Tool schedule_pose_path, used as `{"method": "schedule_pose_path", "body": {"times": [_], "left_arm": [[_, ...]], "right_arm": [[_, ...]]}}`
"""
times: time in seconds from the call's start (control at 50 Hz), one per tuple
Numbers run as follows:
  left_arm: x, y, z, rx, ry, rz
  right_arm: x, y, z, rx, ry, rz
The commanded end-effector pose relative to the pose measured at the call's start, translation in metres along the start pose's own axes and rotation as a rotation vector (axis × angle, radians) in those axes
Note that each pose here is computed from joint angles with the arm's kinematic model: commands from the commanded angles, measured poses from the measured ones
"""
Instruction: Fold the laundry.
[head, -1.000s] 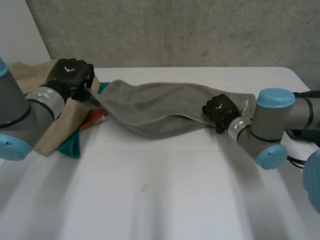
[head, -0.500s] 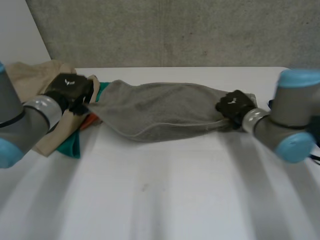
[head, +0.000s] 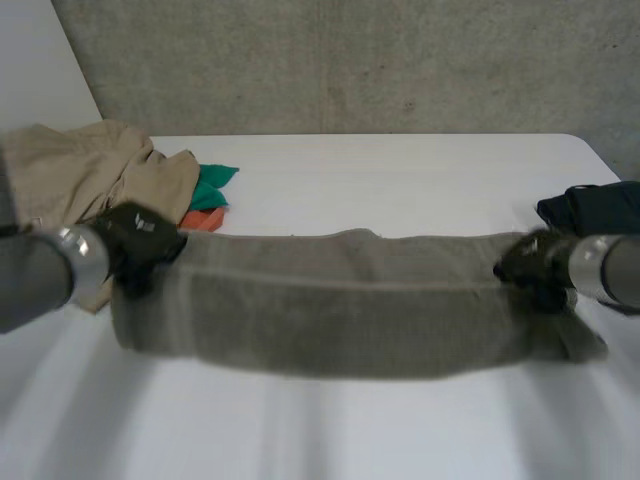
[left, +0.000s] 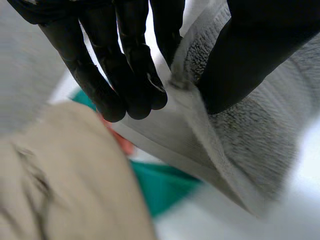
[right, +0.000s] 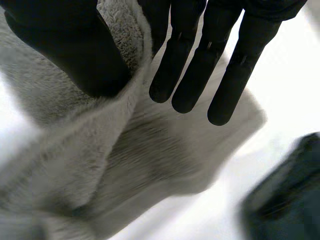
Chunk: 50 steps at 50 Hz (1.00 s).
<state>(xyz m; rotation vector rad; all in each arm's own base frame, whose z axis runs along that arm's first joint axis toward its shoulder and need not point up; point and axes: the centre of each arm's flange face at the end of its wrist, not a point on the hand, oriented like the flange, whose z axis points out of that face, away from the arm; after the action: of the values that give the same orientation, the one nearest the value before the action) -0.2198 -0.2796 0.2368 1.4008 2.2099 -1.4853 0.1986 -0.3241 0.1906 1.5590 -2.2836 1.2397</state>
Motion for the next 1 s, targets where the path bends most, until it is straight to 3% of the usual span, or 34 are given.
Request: {"method": "schedule_pose_path", "body": {"times": [0.02, 0.1, 0.18, 0.24, 0.32, 0.54, 0.72, 0.88, 1.0], "left_arm": [[-0.055, -0.078, 0.028, 0.286, -0.298, -0.049], [-0.112, -0.144, 0.000, 0.662, -0.550, -0.145], [-0.152, -0.179, -0.034, 0.956, -0.741, -0.228], [-0.164, -0.189, -0.050, 1.044, -0.795, -0.240], [-0.156, -0.185, -0.043, 0.986, -0.718, -0.231], [-0.120, -0.117, 0.029, 0.682, -0.525, -0.327], [-0.039, -0.041, 0.093, 0.415, -0.284, -0.306], [0.006, 0.011, 0.076, 0.156, -0.143, -0.187], [0.022, 0.035, 0.026, -0.041, -0.030, -0.123]], "right_arm": [[0.071, -0.058, 0.018, 0.263, 0.416, 0.036], [0.121, -0.108, -0.008, 0.585, 0.704, 0.071], [0.151, -0.139, -0.052, 0.873, 0.909, 0.087], [0.158, -0.144, -0.063, 0.950, 0.949, 0.099], [0.152, -0.145, -0.057, 0.927, 0.892, 0.101], [0.118, -0.117, -0.001, 0.775, 0.670, 0.126], [0.056, -0.059, 0.064, 0.508, 0.414, 0.121], [0.007, -0.011, 0.071, 0.217, 0.189, 0.050], [-0.007, 0.012, 0.026, -0.006, 0.093, -0.010]]}}
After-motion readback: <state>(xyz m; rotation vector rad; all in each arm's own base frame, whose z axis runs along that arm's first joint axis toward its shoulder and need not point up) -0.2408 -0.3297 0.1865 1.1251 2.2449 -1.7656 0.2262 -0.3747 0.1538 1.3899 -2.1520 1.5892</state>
